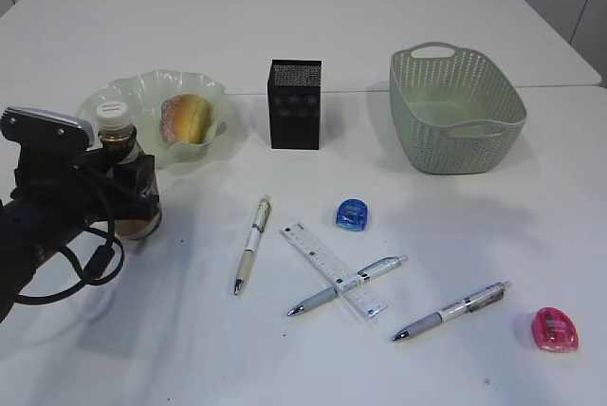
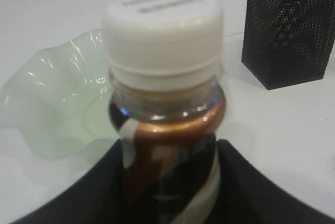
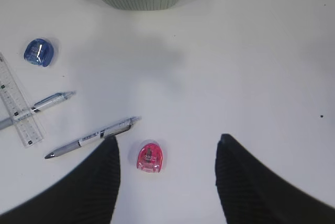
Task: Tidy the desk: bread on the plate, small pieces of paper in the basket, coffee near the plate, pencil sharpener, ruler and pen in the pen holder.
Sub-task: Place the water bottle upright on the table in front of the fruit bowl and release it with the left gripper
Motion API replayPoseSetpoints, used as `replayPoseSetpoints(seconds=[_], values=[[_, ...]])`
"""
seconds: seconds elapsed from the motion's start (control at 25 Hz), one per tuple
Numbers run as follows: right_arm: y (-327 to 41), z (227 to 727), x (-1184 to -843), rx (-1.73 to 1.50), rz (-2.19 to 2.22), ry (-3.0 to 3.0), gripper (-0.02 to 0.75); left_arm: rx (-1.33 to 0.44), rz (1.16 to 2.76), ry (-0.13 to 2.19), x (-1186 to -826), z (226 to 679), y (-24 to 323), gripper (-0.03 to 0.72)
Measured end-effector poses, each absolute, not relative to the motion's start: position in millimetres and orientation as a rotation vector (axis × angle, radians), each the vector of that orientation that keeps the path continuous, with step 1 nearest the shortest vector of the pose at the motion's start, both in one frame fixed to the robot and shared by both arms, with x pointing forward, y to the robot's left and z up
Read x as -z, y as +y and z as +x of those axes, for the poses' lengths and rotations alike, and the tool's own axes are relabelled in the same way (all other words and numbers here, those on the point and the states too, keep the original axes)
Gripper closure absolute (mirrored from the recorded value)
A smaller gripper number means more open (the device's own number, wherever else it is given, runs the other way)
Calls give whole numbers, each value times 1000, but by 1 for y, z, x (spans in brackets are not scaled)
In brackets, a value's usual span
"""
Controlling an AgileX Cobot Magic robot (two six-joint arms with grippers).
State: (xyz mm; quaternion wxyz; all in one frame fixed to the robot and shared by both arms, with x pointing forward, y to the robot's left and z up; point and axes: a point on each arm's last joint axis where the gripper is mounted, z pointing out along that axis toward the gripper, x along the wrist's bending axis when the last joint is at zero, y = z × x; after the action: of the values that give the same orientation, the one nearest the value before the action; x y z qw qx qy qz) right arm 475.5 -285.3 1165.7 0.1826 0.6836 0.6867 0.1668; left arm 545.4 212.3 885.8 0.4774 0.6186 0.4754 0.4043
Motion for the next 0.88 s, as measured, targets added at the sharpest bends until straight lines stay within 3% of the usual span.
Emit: replayPoseSetpoints(seconds=[0.48,0.88], values=[[-285,475,-1166,-470,1929,1937,280,-1023,1457,1166,-890,548,215,200],[-286,476,-1166,-462,1925,1935,280,-1042,1419,1152,-901,548,215,181]])
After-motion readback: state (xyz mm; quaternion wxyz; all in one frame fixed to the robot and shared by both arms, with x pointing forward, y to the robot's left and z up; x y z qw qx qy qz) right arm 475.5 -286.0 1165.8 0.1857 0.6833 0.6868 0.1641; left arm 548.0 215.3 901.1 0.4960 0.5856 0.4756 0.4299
